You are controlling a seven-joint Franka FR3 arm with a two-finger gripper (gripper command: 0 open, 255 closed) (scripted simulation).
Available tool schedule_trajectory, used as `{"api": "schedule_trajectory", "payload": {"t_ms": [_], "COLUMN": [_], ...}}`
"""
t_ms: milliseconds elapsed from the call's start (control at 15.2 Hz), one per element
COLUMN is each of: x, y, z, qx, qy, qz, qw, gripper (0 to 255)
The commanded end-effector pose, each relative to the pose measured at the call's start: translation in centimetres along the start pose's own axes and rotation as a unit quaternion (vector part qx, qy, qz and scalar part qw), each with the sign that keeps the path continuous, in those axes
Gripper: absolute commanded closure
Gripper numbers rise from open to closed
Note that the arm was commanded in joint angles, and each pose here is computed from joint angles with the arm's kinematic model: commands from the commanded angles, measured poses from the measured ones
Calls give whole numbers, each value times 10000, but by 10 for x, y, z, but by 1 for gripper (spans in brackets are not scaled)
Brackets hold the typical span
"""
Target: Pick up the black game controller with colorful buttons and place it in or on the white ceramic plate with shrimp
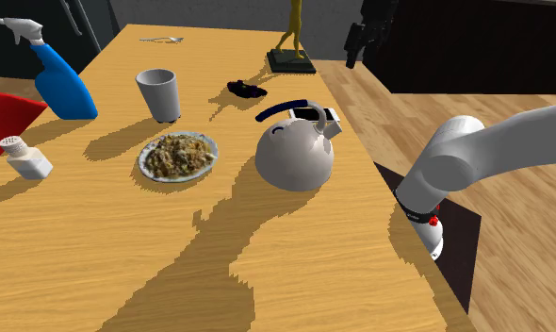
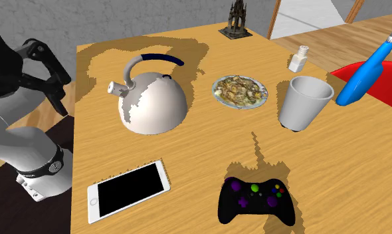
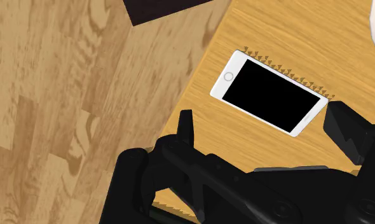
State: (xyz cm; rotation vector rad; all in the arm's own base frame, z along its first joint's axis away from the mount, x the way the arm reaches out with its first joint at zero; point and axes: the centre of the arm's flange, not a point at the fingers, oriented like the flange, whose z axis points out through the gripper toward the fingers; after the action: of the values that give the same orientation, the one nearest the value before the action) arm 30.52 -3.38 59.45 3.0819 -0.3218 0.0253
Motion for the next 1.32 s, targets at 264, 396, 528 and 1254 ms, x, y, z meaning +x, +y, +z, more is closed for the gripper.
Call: {"api": "schedule_trajectory", "payload": {"t_ms": [264, 396, 528, 1254], "x": [40, 61, 81, 188], "y": [-22, -34, -46, -117], "z": [21, 31, 41, 94], "qx": [-16, -24, -32, -76], "qy": [91, 136, 182, 431], "qz": [-169, -253, -338, -801], "qw": [9998, 9996, 9993, 9958], "gripper": [0, 0, 0, 0]}}
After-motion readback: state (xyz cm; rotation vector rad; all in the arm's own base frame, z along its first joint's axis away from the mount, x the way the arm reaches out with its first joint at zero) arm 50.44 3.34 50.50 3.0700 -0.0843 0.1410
